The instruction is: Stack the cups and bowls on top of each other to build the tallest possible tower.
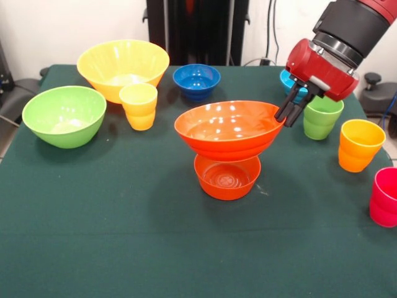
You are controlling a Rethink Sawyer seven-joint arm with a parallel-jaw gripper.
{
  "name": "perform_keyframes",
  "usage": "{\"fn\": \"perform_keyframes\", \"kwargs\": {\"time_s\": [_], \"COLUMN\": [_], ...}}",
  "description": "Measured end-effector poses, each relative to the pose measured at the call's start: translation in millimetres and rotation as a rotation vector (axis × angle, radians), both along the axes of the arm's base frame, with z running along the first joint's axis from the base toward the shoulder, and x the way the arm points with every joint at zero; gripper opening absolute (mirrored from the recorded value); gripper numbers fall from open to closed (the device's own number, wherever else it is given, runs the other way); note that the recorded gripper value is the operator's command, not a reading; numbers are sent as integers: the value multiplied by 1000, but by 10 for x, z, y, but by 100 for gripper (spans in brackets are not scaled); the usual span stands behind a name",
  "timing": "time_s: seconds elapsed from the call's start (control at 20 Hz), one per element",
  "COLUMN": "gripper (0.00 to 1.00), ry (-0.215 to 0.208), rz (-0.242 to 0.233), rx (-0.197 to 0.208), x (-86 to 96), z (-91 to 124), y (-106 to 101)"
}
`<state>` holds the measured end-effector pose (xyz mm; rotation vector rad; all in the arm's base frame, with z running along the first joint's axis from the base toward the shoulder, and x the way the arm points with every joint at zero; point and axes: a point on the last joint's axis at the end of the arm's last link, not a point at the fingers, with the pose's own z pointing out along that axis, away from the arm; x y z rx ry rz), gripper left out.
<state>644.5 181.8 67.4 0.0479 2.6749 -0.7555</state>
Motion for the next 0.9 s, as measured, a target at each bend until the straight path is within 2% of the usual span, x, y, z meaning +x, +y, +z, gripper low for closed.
{"fn": "perform_keyframes", "kwargs": {"time_s": [0.9], "gripper": [0], "ry": [-2], "rz": [-2], "rx": [6], "x": [-2], "z": [3], "y": [39]}}
